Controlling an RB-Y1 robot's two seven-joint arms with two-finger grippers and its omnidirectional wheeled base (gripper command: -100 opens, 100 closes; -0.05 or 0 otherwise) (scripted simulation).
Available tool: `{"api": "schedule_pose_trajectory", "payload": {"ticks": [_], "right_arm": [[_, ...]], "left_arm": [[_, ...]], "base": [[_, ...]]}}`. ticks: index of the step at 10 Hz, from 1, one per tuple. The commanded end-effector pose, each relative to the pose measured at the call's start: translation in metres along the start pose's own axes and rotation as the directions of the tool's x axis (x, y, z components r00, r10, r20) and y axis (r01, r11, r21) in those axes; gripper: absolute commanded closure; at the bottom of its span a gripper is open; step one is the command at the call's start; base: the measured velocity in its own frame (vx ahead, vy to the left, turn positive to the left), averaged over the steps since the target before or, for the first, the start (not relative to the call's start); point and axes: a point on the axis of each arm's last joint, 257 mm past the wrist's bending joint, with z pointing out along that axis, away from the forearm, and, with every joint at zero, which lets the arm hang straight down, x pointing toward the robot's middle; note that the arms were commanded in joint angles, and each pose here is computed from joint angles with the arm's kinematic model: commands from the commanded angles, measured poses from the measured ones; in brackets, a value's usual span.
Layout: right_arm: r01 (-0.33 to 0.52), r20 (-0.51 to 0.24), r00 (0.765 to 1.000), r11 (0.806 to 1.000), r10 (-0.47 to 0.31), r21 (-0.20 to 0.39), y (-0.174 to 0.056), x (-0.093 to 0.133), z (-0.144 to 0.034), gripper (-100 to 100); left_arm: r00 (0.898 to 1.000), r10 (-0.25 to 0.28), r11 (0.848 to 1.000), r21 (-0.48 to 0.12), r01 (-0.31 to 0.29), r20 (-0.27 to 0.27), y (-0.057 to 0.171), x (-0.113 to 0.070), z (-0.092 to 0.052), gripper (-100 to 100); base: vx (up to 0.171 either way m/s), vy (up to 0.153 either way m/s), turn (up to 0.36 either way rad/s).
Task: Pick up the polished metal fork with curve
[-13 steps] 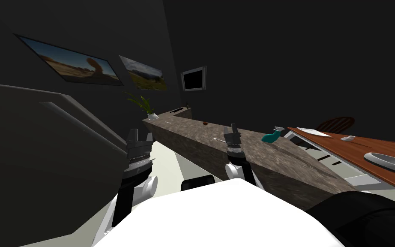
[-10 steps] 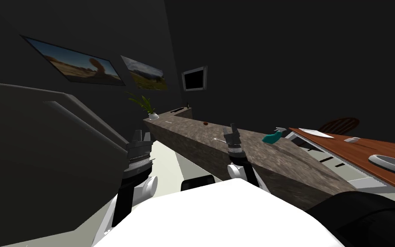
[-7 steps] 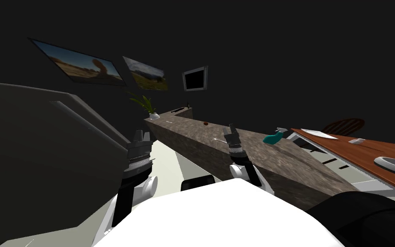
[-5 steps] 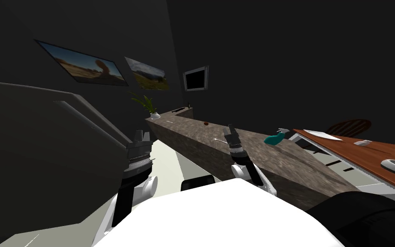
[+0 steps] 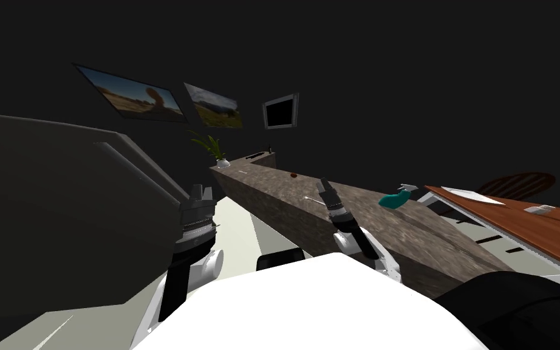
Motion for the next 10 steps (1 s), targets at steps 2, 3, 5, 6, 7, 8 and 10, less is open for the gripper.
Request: {"api": "schedule_pose_trajectory", "payload": {"ticks": [2,3,5,6,7,8,10], "right_arm": [[0.055,-0.056,0.997,0.998,-0.054,0.01,-0.008,0.001,-0.001,-100],[0.096,-0.09,0.991,0.995,-0.094,0.019,-0.016,0.001,-0.003,-100],[0.143,-0.137,0.981,0.989,-0.138,0.027,-0.024,0.001,-0.005,-100],[0.15,-0.15,0.978,0.988,-0.145,0.024,-0.024,0.001,-0.005,-100],[0.191,-0.186,0.966,0.981,-0.182,0.033,-0.034,0.0,-0.008,-100],[0.199,-0.2,0.961,0.98,-0.189,0.029,-0.033,0.001,-0.008,-100],[0.248,-0.25,0.94,0.968,-0.232,0.032,-0.043,0.0,-0.011,-100]], "left_arm": [[1.0,0.0,1.0,0.0,0.0,0.0,0.0,0.0,0.0,0],[1.0,0.0,1.0,0.0,0.0,0.0,0.0,0.0,0.0,0],[1.0,0.0,1.0,0.0,0.0,0.0,0.0,0.0,0.0,0],[1.0,0.0,1.0,0.0,0.0,0.0,0.0,0.0,0.0,0],[1.0,0.0,1.0,0.0,0.0,0.0,0.0,0.0,0.0,0],[1.0,0.0,1.0,0.0,0.0,0.0,0.0,0.0,0.0,0],[1.0,0.0,1.0,0.0,0.0,0.0,0.0,0.0,0.0,0]], "base": [[-0.003,-0.018,0.065],[-0.002,-0.018,0.1],[-0.002,-0.018,0.068],[0.001,-0.018,0.052],[0.002,-0.02,0.1],[0.002,-0.018,0.06],[0.003,-0.019,0.088]]}}
